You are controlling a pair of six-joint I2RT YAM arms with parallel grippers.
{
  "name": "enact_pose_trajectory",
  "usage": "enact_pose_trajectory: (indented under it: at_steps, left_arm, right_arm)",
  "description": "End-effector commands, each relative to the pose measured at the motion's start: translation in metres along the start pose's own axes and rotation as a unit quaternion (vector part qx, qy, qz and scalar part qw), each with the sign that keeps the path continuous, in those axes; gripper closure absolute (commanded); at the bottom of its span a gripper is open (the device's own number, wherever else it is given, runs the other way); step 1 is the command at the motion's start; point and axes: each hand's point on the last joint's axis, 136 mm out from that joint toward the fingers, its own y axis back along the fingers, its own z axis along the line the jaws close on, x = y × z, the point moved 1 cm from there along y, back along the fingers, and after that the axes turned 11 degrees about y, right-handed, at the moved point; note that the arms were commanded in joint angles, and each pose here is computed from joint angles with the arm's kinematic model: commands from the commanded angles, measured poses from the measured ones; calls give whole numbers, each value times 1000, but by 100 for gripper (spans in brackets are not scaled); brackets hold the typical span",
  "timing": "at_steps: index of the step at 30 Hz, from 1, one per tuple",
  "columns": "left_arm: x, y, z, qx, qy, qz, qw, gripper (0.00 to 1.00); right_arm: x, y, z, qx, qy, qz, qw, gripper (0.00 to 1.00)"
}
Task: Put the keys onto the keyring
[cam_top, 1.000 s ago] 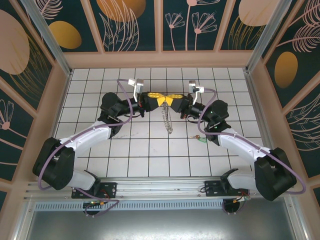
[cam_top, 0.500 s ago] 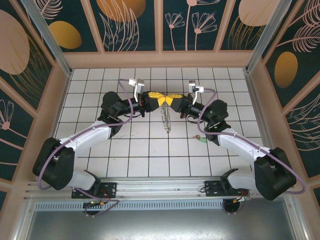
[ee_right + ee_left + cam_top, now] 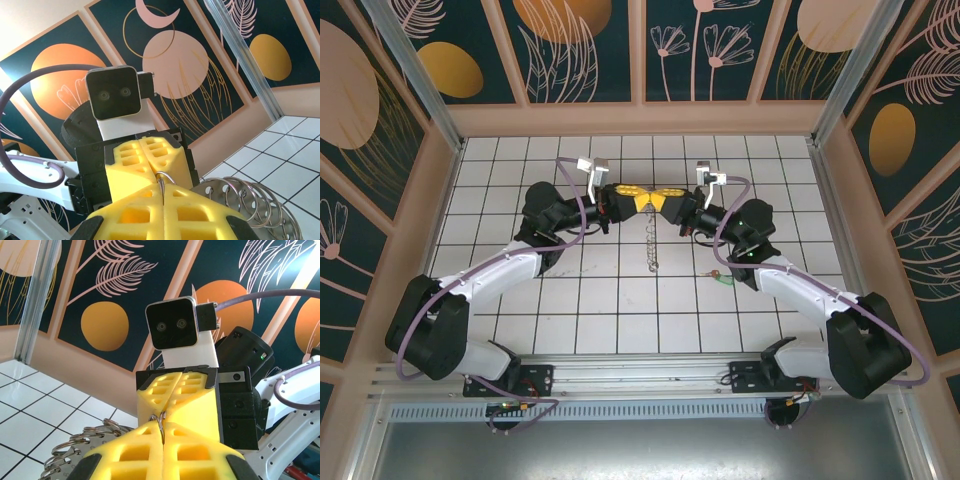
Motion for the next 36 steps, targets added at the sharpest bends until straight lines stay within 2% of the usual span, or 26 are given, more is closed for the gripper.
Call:
enact_pose_trajectory:
  at_steps: [1,3,4,6,7,10,16,21,24,32,36]
  left_arm:
    - [9,-3,-8,15,-9,26,999,100]
    - [6,-2,-8,9,-18,21,1000,100]
    - [5,-2,-8,5,-23,18,1000,100]
    - [0,-1,-9,-5,-33,9,999,100]
    - [-2,0,-9,-9,-40,5,999,100]
    - [-9,4,-13,-23,-65,-10,998,100]
    - [-18,10,-21,-39,-107,-25,993,100]
    - [-22,13,-27,-44,-129,-33,990,100]
    - [-24,13,-29,-44,-136,-29,989,100]
    - [-18,4,-25,-29,-122,7,992,100]
    - [-16,0,-24,-21,-111,21,993,100]
  right_arm:
    - [-29,-6,16,-23,37,-37,998,100]
    - [-31,-6,16,-16,34,-34,999,80]
    - [-33,-5,15,-9,34,-34,999,65]
    - [-38,3,13,7,35,-39,999,49]
    - [-42,9,12,18,37,-44,998,43]
    - [-51,27,9,50,39,-57,996,38]
    - [-49,54,-13,132,9,-67,989,34]
    - [-28,63,-30,157,-18,-54,986,34]
    - [-18,60,-28,140,-8,-32,990,35]
    - [-16,48,0,58,67,13,996,53]
    - [-16,37,6,26,82,37,996,57]
